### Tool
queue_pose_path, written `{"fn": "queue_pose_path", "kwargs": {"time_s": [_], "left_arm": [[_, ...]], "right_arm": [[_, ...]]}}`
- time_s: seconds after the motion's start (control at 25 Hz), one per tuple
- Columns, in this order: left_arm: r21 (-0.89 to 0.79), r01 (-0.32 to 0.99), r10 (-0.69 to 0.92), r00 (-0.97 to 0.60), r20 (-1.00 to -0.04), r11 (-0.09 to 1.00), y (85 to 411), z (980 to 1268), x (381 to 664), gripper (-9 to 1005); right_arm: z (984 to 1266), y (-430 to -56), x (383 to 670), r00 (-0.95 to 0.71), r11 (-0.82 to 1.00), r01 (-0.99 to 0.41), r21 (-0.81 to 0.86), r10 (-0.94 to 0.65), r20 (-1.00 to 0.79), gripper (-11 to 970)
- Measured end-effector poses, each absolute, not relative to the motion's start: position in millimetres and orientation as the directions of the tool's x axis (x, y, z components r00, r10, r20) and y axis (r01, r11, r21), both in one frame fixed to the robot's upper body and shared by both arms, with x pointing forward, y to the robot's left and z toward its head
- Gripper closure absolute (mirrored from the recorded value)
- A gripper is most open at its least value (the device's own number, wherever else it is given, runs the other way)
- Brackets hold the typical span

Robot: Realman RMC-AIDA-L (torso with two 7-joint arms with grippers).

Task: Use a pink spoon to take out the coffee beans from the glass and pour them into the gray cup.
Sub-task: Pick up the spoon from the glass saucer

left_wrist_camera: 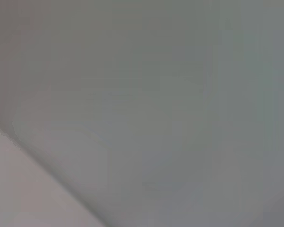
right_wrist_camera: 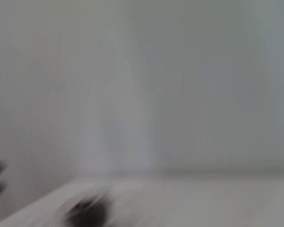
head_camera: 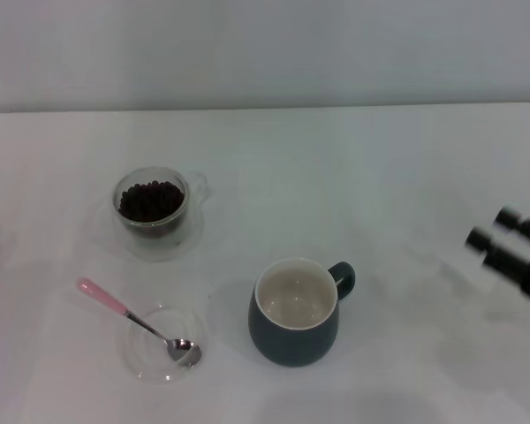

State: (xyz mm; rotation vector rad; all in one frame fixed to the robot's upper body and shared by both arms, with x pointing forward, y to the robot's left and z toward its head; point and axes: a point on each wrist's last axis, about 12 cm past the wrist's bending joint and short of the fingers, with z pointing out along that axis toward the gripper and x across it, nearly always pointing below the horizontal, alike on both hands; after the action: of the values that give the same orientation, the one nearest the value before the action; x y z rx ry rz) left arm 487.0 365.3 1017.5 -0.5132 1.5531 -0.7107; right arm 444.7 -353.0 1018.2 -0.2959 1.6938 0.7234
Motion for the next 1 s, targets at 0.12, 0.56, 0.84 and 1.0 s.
{"fn": "queue_pose_path", "kwargs": {"time_s": [0.12,0.56,0.84,1.0], "left_arm": [[-0.751,0.116,-0.71,-0.26,-0.655,0.65,366,1017,486,165],[-0.829,0.18,-0.619,-0.587,-0.522,0.529,361,1023,476,164],[-0.841,0.147,-0.604,-0.632,-0.485,0.521,358,1013,460,163],[-0.84,0.145,-0.581,-0.66,-0.476,0.522,352,1010,460,166]], "right_arm": [[1021,-355,448,-0.078,0.874,-0.437,0.215,0.201,-0.976,213],[1033,-347,478,0.15,0.962,-0.271,-0.033,0.008,-0.989,214],[1036,-343,494,0.139,0.961,-0.275,-0.041,-0.003,-0.99,213],[1038,-342,498,0.147,0.959,-0.28,-0.045,-0.004,-0.989,213]]}}
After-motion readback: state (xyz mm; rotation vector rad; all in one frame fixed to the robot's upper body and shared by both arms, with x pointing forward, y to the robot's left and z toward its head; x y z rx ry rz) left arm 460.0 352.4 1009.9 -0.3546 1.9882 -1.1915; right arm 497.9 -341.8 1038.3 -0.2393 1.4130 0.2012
